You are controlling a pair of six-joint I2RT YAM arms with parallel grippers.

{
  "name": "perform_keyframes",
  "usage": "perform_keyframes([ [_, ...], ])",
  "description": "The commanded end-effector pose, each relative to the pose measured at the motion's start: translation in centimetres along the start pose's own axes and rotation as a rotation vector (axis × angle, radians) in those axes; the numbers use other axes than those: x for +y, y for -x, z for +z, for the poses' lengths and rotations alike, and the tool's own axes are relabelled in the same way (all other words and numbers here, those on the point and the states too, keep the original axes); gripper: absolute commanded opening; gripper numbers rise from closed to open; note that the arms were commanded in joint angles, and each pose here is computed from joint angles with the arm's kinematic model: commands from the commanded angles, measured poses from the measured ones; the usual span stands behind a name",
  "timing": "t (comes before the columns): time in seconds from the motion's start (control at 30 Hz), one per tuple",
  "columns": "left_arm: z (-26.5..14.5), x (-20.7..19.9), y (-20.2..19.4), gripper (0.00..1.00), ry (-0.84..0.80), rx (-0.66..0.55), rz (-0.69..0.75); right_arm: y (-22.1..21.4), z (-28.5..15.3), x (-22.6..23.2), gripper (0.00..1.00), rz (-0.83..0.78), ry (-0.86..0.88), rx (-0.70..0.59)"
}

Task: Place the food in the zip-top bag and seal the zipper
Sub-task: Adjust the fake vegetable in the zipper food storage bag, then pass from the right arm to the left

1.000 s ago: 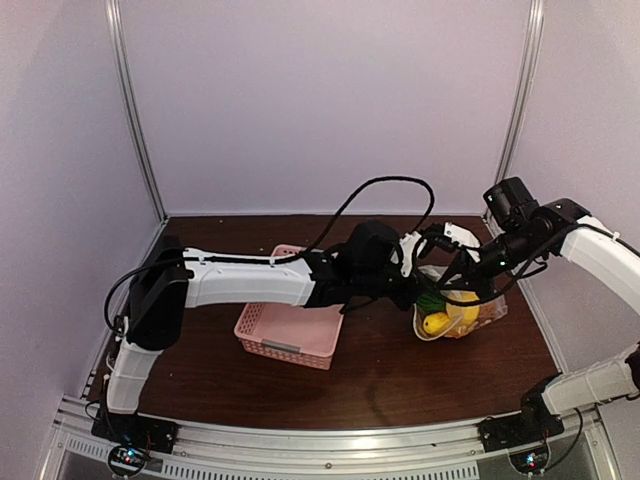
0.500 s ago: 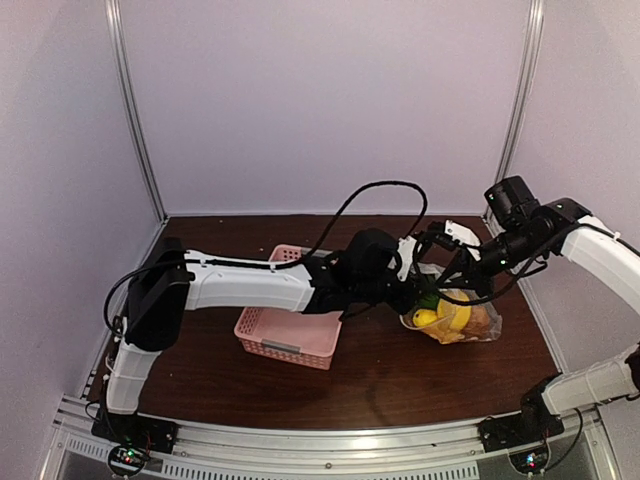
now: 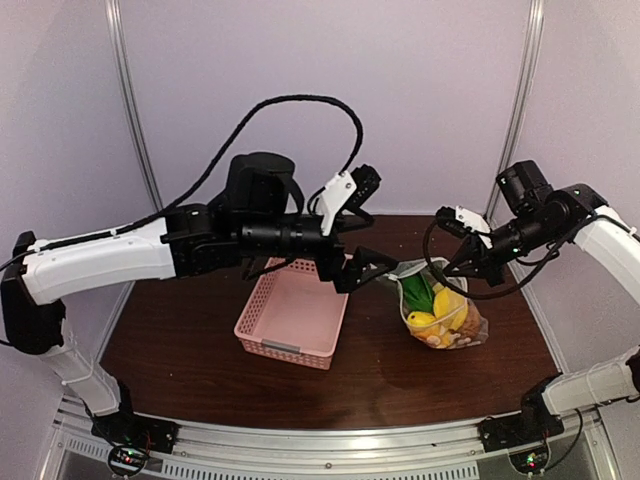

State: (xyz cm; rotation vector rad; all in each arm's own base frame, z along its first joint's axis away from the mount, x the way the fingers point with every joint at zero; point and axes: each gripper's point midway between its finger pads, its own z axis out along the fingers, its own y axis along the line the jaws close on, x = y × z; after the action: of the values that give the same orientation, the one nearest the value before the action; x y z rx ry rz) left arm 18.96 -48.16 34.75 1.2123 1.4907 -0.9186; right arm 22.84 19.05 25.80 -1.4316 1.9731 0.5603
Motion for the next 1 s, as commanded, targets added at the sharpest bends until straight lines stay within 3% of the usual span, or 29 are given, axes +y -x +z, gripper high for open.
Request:
perform_keyframes([
  [0.0,-0.6,3.5,-8.5,0.97,0.033,0.204,0.239,0.8,-2.2,2.4,0.00,-0.054,0.073,-0.017],
  [0.1,-0.2,2.5,-11.5,0.90,-0.091,0.270,0.325,0.6,-2.6,2.9,0.00,-0.047,0.080,-0.011],
  [0.23,1.6,0.7,-14.0,0.79,-0.193,0.290,0.300,0.3,-2.3,3.2,0.00,-0.032,0.098,-0.011],
  [0.5,2.3,-4.1,-14.1,0.79,-0.325,0.231,0.323,0.0,-1.9,3.5,0.00,-0.011,0.117,-0.013],
  [0.63,2.1,-4.9,-13.7,0.79,-0.299,0.236,0.351,0.1,-2.0,3.6,0.00,-0.004,0.119,-0.021],
  [0.87,4.4,-2.6,-12.2,0.47,-0.070,0.192,0.320,-0.2,-1.9,3.5,0.00,0.002,0.113,-0.003],
  [0.97,4.3,-2.9,-11.4,0.46,-0.008,0.147,0.369,-0.4,-1.8,3.4,0.00,0.005,0.111,0.010],
])
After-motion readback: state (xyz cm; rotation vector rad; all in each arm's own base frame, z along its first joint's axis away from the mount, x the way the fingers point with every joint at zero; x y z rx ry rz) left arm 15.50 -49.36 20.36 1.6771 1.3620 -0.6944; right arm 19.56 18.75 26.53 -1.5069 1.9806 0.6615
